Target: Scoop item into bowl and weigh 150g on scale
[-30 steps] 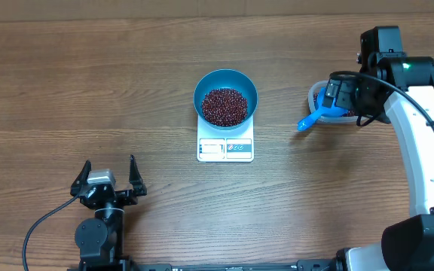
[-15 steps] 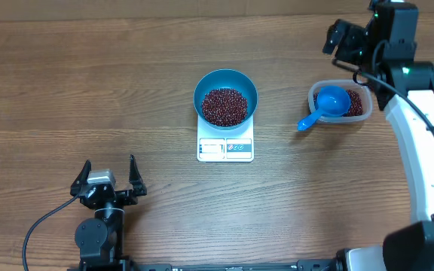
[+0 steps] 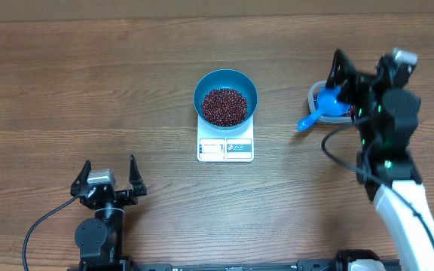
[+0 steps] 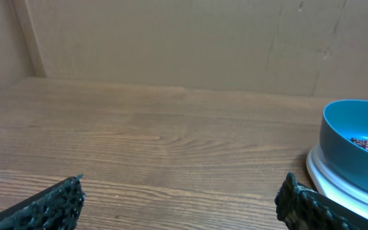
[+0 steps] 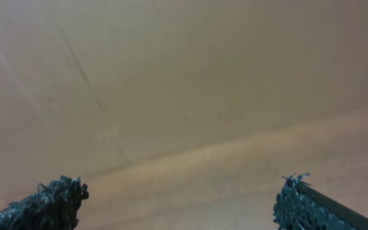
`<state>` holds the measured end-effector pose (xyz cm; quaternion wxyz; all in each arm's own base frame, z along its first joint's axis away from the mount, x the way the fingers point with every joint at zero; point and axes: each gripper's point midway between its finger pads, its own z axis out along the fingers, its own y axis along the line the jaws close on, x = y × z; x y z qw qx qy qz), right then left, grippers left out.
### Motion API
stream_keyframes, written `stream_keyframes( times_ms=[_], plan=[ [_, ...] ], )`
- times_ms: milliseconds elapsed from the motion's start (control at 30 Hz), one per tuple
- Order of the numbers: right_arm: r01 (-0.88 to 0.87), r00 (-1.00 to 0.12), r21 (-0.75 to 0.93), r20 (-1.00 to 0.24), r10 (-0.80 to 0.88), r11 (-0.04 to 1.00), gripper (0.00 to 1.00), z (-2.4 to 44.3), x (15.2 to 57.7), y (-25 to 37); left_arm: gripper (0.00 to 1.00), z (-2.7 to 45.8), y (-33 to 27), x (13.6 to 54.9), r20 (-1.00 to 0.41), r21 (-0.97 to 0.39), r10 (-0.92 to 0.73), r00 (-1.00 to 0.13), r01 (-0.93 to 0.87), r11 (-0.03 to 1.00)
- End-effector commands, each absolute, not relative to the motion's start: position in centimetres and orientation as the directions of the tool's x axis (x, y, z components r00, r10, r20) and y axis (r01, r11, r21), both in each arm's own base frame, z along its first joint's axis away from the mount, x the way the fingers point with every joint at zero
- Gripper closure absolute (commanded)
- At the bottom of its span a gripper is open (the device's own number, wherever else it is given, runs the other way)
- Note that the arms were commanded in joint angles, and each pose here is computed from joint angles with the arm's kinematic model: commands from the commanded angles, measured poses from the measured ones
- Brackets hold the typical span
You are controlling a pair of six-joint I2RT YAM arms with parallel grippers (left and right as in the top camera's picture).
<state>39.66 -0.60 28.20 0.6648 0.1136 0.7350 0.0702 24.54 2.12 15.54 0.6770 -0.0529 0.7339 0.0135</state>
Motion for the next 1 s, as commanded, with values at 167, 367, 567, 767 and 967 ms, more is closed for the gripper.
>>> stream_keyframes(
  times_ms=[167, 367, 567, 767, 967],
  plan=[
    [0.049, -0.024, 0.188, -0.982, 0.190, 0.981, 0.00, 24.8, 33.0, -0.5, 0.00, 15.6, 2.0, 24.5, -0.994, -0.073, -0.079, -0.070, -0.091, 0.993],
    [0.034, 0.034, 0.192, -0.981, 0.191, 0.981, 0.00, 22.8, 29.3, -0.5, 0.01, 15.6, 2.1, 24.5, -0.994, -0.073, -0.079, -0.070, -0.091, 0.993],
    [0.026, 0.078, 0.194, -0.978, 0.191, 0.981, 0.00, 20.8, 27.1, -0.6, 0.01, 15.6, 2.0, 24.5, -0.994, -0.073, -0.079, -0.070, -0.091, 0.993],
    [0.021, 0.028, 0.192, -0.981, 0.191, 0.981, 0.00, 18.4, 26.1, -0.3, 0.01, 15.6, 2.0, 24.5, -0.994, -0.073, -0.079, -0.070, -0.091, 0.993],
    [0.032, -0.027, 0.189, -0.981, 0.190, 0.981, 0.00, 16.9, 25.1, -0.4, 0.00, 15.6, 2.1, 24.5, -0.994, -0.073, -0.079, -0.070, -0.091, 0.993]
  ],
)
